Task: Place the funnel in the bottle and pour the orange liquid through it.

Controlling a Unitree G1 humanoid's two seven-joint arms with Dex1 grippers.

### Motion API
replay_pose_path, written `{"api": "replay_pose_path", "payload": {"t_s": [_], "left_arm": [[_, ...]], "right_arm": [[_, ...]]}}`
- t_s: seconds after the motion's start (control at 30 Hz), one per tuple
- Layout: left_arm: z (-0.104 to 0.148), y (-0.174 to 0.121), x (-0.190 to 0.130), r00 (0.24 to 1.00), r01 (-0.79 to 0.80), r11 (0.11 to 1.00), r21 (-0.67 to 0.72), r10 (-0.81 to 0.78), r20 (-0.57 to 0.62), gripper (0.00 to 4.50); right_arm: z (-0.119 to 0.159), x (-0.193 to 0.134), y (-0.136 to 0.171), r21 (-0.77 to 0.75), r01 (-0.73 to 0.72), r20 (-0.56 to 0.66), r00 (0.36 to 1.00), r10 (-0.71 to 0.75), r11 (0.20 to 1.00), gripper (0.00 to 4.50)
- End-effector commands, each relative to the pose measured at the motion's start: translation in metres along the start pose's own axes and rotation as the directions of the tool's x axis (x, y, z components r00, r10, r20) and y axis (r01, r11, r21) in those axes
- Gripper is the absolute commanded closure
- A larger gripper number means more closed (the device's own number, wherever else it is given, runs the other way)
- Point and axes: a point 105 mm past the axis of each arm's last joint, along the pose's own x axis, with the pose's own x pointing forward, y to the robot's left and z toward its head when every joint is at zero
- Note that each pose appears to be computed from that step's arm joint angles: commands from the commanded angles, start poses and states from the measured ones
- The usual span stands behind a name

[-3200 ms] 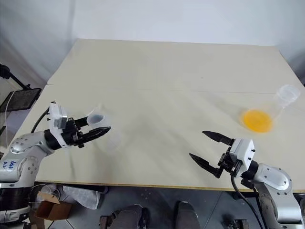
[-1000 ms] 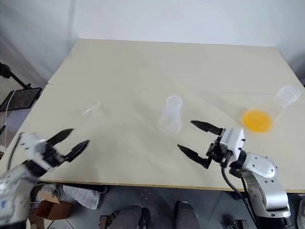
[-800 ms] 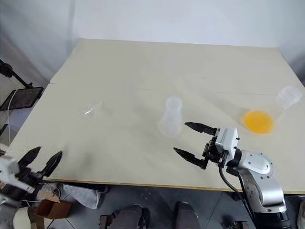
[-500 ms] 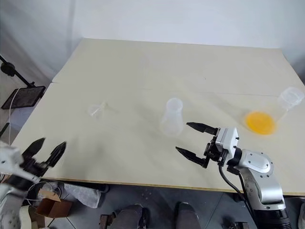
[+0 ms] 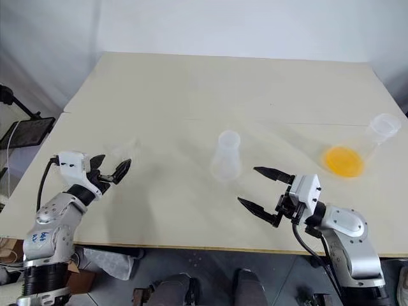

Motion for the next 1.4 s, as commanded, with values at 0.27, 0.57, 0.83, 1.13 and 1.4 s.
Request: {"api": "replay_pose_path", "payload": {"t_s": [0.27,0.57,0.83,1.13,1.4], "left_arm": [[0.015,-0.017,0.046,0.998,0.031,0.999,0.019,-0.032,0.055,0.03],[0.016,-0.015,0.063,0.999,0.026,0.999,0.018,-0.027,0.033,0.93],[0.015,-0.017,0.056,0.998,0.069,0.997,0.03,-0.07,0.005,3.54],[0.032,-0.027,0.053,0.98,0.187,0.981,0.044,-0.189,0.06,4.48],[0.107,-0.086,0.039,0.764,0.54,0.756,0.369,-0.624,0.161,4.48]], "right_arm": [[0.018,0.001,0.002,-0.069,0.028,0.047,0.999,-0.025,0.997,0.0],[0.018,-0.001,0.004,-0.07,0.051,0.043,0.998,-0.048,0.996,0.0],[0.017,-0.004,0.005,-0.075,0.075,0.038,0.997,-0.072,0.994,0.0],[0.016,-0.007,0.005,-0.079,0.096,0.034,0.995,-0.093,0.992,0.0],[0.019,-0.019,0.001,-0.106,0.141,0.013,0.99,-0.14,0.984,0.0]]}}
